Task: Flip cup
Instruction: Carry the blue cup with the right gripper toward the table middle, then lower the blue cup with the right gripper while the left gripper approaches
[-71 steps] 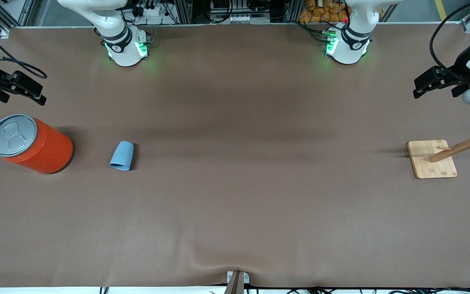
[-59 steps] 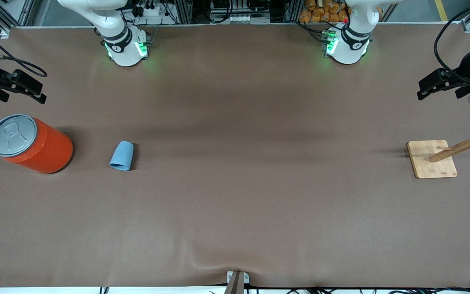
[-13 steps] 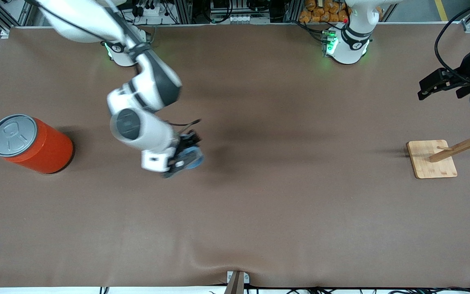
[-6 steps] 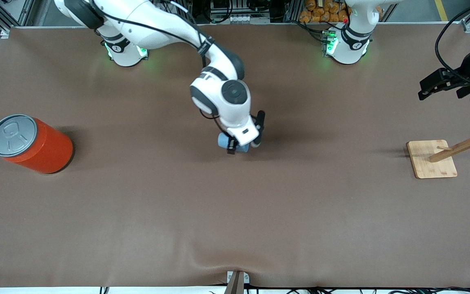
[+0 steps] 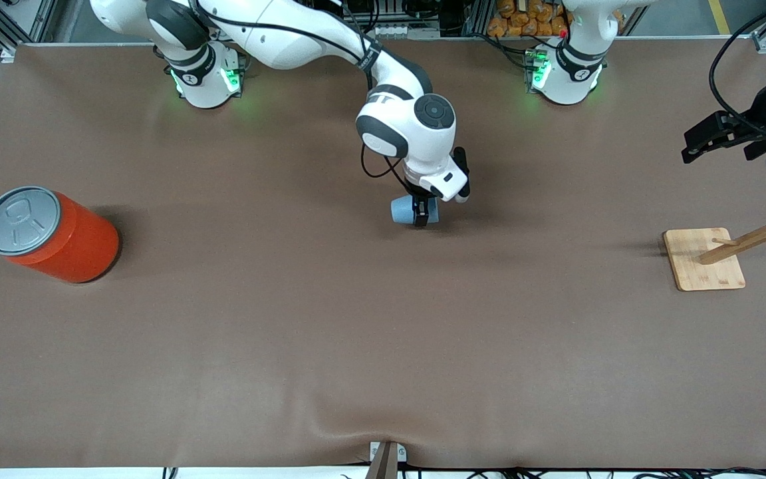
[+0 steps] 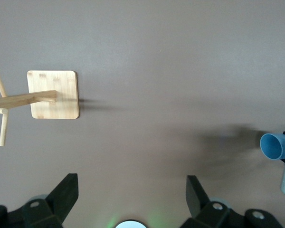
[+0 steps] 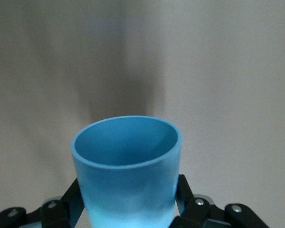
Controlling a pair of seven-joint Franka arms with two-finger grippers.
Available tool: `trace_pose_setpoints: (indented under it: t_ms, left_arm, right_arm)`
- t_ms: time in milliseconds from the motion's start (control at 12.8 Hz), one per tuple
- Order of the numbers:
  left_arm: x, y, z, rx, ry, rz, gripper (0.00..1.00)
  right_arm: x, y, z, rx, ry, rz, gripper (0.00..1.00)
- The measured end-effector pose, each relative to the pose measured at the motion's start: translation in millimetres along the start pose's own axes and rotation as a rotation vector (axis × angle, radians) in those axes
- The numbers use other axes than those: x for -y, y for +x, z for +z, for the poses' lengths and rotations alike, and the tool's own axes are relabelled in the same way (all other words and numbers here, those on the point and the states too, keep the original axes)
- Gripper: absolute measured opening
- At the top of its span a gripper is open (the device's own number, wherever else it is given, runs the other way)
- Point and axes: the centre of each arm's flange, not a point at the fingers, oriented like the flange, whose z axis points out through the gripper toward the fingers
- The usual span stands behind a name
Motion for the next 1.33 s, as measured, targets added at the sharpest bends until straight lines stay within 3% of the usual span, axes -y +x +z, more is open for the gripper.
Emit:
trace_pose_setpoints:
  t_ms: [235,548,861,1096,1330]
  left_arm:
    - [0,1,2,0.005,0.0,0.0,1.0]
    - [-2,18,25,0.033,-0.009,0.005,1.0]
    - [-16,49,69,0.068,-0.077,0.023,1.0]
    - [-29,66,98,0.093,-0.127,0.036,1.0]
    - [-49,76,121,0.109,-0.147,0.06,1.0]
  right_arm:
    - [12,8,43,0.031,-0.021,0.019,0.79]
    - [22,20,46,0.034,-0.044,0.012,0.79]
    - [23,20,46,0.035,-0.045,0.016,0.79]
    - [19,18,48,0.041,-0.048,0.057,1.0]
    - [16,17,34,0.065,-0.04,0.08,1.0]
